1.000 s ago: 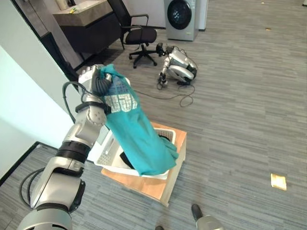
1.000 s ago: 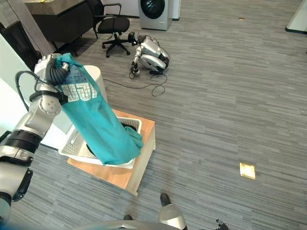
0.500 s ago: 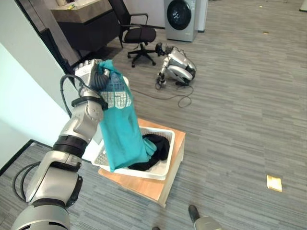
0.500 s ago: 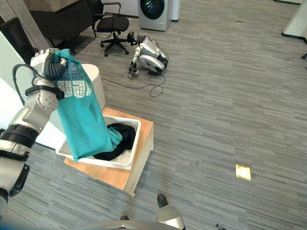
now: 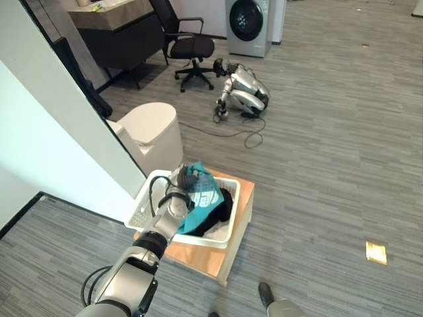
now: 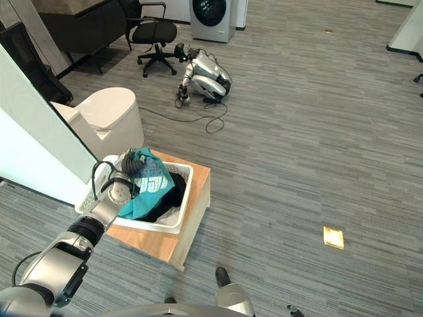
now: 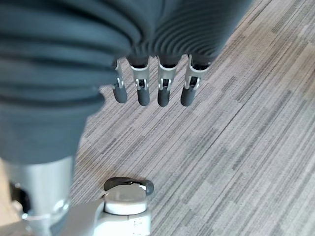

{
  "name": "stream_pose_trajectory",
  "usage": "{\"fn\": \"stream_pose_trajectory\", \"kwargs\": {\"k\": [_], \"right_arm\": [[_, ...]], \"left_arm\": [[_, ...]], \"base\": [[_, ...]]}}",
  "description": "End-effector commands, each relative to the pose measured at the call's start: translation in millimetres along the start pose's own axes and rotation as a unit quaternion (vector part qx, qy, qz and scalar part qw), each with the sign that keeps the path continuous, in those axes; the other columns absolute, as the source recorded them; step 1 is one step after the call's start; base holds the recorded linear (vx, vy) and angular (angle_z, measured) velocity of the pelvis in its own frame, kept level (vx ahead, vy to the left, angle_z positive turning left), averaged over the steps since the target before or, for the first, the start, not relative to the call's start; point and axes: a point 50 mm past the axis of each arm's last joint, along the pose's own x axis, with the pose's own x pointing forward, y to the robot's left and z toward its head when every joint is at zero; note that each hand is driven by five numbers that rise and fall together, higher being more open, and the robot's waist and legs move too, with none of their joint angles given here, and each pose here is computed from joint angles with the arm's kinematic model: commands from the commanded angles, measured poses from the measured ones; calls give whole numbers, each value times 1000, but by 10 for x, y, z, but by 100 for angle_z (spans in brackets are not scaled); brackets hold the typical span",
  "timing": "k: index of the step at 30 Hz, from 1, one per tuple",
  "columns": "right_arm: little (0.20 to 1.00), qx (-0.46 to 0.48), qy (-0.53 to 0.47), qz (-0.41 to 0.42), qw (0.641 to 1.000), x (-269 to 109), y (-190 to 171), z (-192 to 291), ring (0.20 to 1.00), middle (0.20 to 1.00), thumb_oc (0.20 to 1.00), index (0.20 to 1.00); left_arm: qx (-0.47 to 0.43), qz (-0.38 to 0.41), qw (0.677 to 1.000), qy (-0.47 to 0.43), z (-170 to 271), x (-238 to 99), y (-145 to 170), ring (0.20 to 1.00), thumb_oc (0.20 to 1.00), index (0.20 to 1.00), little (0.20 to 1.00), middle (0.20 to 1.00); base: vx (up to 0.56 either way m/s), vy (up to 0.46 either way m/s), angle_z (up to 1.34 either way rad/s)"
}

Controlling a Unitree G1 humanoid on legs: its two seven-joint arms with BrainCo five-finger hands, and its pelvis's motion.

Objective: Pick up bed clothes into laundry basket.

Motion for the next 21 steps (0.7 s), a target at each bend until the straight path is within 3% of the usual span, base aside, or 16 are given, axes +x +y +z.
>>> {"fn": "stream_pose_trajectory", "kwargs": {"k": [1,2,3,4,5,15,20,21], "right_arm": [[1000,19,-23,-4,1000,42,55,202,1000,1000,1000,1000],[1000,16,-37,5,999,44,145,305,1000,1000,1000,1000],[1000,16,-37,10,999,37,213,317,1000,1000,1000,1000],[1000,16,-37,10,999,37,212,316,1000,1000,1000,1000],[1000,15,-32,11,999,34,226,289,1000,1000,1000,1000],[1000,2,-22,15,1000,19,257,206,1000,1000,1000,1000],[1000,3,-49,7,999,42,201,361,1000,1000,1000,1000],[1000,16,-81,-11,997,60,105,546,1000,1000,1000,1000]], "left_arm": [[-6,51,998,-28,296,242,314,200,200,200,200,200],[-2,45,999,-17,246,219,252,291,291,291,291,291],[-7,42,999,-4,234,207,186,677,677,677,677,677],[-7,42,999,-4,236,208,184,931,931,931,931,931],[-9,36,999,6,225,205,136,1000,1000,1000,1000,1000],[-17,68,996,-53,475,271,303,1000,1000,1000,1000,1000],[-13,118,987,-108,720,315,566,1000,1000,1000,1000,1000],[-62,149,977,-140,876,294,710,1000,1000,1000,1000,1000]], "base": [[0,0,0],[38,-23,3],[37,-22,3],[58,-21,7],[45,-13,2],[24,-10,-1],[-2,-5,-2],[-10,-8,-4]]}}
